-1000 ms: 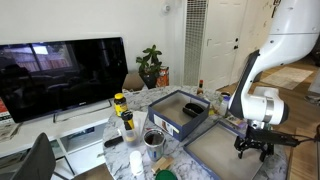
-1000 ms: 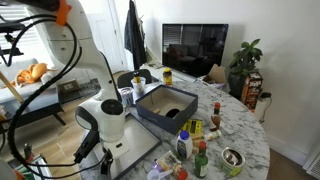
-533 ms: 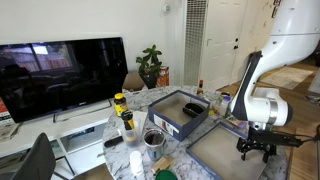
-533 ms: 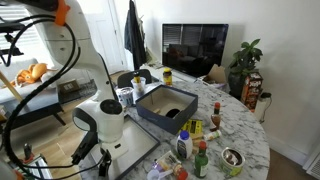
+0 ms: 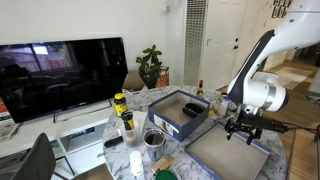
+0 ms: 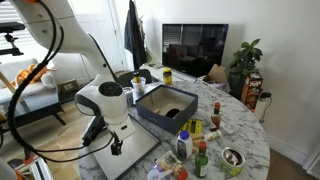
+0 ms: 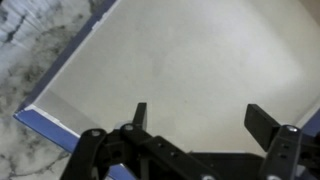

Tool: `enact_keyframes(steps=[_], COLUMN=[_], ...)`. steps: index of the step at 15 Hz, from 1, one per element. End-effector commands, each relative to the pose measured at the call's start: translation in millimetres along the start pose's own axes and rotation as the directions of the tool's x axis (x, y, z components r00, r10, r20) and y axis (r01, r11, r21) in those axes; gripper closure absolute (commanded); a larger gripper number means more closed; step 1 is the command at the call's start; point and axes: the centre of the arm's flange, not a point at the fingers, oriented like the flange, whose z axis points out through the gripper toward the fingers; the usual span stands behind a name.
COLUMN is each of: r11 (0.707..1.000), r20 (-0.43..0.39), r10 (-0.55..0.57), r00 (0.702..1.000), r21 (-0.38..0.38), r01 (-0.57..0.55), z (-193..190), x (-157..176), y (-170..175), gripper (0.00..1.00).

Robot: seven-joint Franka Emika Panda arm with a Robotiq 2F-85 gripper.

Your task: Put the lid on the blue box

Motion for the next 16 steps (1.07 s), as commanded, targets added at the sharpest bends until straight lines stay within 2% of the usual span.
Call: enact_keyframes(steps=[1,6,9,13,16], r11=[0.999,0.991,0.984,0.983,0.983], r20=[-0.041,-0.09,-0.107,-0.112,-0.099], r10=[0.037,0.088,0.134,0.172,0.159], r00=[0.998,0.992,0.985,0.979,0.982], r21=[0.04,0.106,0.134,0.088,0.11], r01=[-0.035,-0.078,-0.119,-0.163,-0.148], z=[-35.6,-35.3,-33.9,-15.9,-0.2], x=[11.9,45.3,61.2,72.6,74.1], y=[-30.6,-77.7,-94.0,-90.6,-86.2], gripper=[0.0,0.0,0.0,0.0,0.0])
